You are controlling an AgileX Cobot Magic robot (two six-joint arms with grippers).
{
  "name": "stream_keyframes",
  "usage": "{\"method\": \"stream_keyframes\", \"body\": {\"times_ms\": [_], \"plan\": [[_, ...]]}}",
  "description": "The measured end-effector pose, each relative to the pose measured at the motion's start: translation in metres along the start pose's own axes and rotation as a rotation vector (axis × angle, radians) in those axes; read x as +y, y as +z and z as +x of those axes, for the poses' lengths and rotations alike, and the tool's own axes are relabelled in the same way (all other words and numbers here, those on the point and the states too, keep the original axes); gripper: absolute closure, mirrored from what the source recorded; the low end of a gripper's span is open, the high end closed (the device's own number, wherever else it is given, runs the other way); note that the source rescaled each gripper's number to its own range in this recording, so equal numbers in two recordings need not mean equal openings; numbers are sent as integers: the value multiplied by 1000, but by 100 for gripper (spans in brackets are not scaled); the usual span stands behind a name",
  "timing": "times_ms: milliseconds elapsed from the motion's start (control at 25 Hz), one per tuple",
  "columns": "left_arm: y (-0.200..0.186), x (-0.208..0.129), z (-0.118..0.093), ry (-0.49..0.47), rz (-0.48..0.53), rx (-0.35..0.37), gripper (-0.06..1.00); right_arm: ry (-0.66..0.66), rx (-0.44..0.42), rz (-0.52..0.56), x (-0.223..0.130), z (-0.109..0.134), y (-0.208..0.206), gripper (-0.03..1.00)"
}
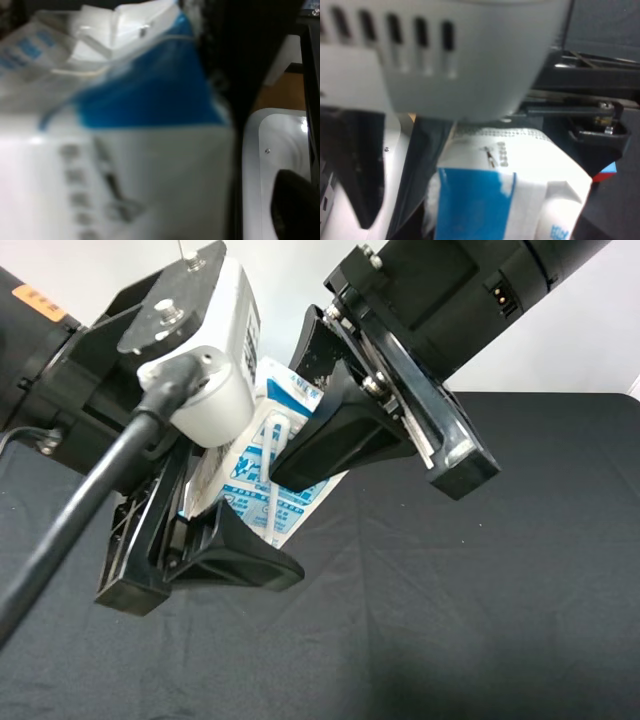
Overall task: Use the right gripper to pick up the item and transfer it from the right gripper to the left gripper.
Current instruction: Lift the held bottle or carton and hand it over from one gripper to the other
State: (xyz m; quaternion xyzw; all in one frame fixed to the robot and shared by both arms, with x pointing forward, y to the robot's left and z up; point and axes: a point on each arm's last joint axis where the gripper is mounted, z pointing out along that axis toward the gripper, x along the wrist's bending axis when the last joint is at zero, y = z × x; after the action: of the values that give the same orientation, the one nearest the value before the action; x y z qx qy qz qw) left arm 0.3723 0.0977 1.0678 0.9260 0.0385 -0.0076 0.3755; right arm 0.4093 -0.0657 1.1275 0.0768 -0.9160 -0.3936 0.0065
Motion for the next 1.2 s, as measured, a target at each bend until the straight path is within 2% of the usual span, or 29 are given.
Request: {"method": "stream_keyframes", "body": {"times_ms": [80,120,160,200,560,760,800,920,960,1040,1200], "plan": [[0,-1,0,0,4,0,58,6,8,-3,0,1,1,94],[0,-1,1,1,6,2,70,9,13,-6,0,1,1,94],[0,-1,1,4,9,4,87,12,19,-8,0,2,1,94],[-1,-1,1,1,10,5,93,11,20,-7,0,2,1,93],[-1,-1,1,2,9,7,93,28,15,-6,0,3,0,93],[-1,-2,4,12,13,30,93,75,-29,8,0,0,2,93],[-1,-2,5,13,12,34,93,98,-38,11,0,-1,2,89],[-1,-2,4,11,17,28,93,155,-112,17,-1,-7,1,24],[-1,-3,4,11,20,25,93,157,-127,19,-2,-8,0,13],[-1,-3,4,12,22,24,93,154,-141,23,-2,-9,0,3],[-1,-3,4,12,22,24,93,151,-149,26,-2,-9,-2,-2]]}}
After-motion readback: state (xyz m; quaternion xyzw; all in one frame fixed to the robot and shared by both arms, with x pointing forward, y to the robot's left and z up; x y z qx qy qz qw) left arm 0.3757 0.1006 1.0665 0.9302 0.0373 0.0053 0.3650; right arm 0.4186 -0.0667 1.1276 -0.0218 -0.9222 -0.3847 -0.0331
